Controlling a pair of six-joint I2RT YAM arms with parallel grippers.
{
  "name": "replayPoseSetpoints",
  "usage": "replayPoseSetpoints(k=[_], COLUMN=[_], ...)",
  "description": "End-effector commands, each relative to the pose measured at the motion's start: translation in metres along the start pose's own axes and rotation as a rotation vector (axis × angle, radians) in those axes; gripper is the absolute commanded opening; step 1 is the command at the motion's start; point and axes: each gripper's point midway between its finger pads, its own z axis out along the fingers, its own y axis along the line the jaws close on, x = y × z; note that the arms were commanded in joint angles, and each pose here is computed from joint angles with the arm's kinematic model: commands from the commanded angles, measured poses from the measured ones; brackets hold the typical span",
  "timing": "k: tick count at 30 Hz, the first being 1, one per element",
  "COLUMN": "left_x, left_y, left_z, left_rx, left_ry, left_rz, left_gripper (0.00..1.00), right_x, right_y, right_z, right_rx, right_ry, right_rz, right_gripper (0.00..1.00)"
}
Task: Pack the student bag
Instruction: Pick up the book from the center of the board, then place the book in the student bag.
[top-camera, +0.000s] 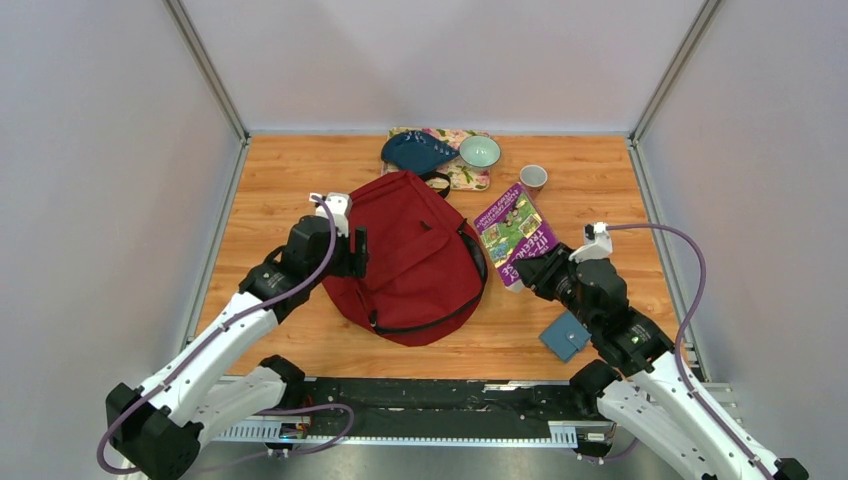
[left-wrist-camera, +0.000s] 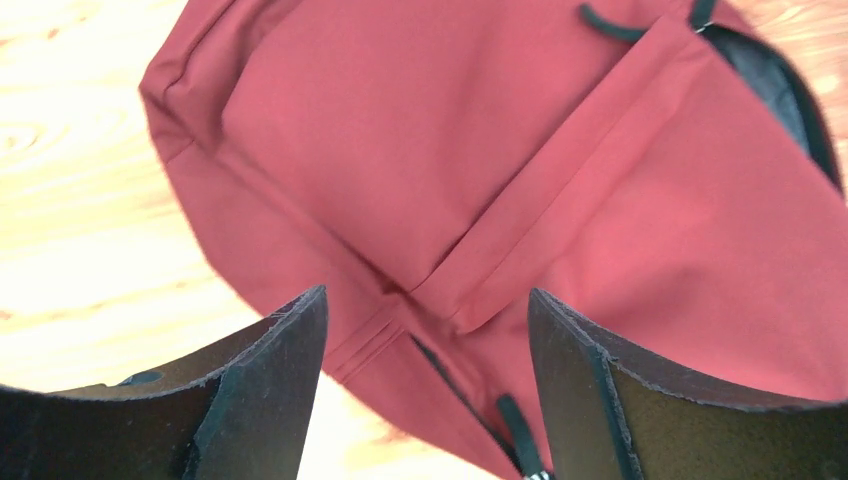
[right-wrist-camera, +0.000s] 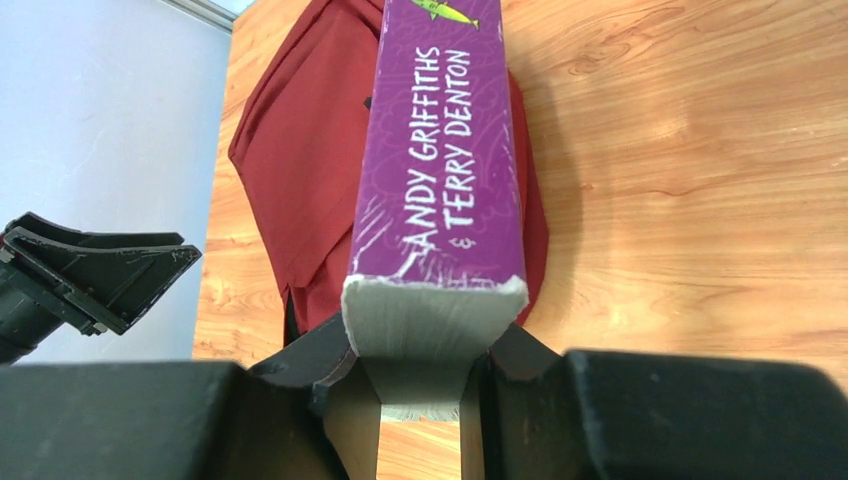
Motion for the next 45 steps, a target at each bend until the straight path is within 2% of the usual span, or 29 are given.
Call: replayPoseSetpoints(k=[1,8,12,16,18,26,35,42,45], left_x=[0.002,0.020,0.019,0.014,0.012,0.029,0.033,0.046,0.047], left_y=[0.019,0.045,0.043,0.034,0.031,0.020,0.015,-0.004,-0.012], left_z=[-0.019,-0.049,-0.068,-0.082,-0.085,-0.089,-0.095,-0.085,-0.077], left_rx=[-0.098,-0.269,-0.229,-0.117,-0.098,-0.065,-0.021,0.053,0.084], left_ry=[0.014,0.062,0.015,-0.102,-0.120,0.022,0.018,0.121,0.152], left_rz=[-0.031,-0.205,-0.248,-0.263,-0.288,-0.288,-0.292,-0.292,-0.277], left_gripper=[0.80,0.81,0.81,0.82,0.82,0.82,0.82,0.83,0.83], right_x=[-0.042,-0.046,-0.043,-0.041,-0.042,-0.042,-0.046,-0.028,-0.028], right_y=[0.036,0.045,0.051,0.052,0.054,0.046,0.042,0.041,0.039], right_z=[-0.014,-0.017,-0.018,-0.021,-0.025,-0.035,-0.042,-0.054,-0.062], right_rx=[-0.092,-0.094,-0.113,-0.120,-0.128,-0.110,-0.099,-0.106,-0.108], right_ry=[-0.119,-0.092,-0.059,-0.046,-0.045,-0.053,-0.070,0.045,0.046], right_rz=[-0.001,-0.047,-0.074,-0.071,-0.065,-0.069,-0.092,-0.147,-0.135], right_gripper=[0.00,0.00,0.00,0.00,0.00,0.00,0.00,0.00,0.00])
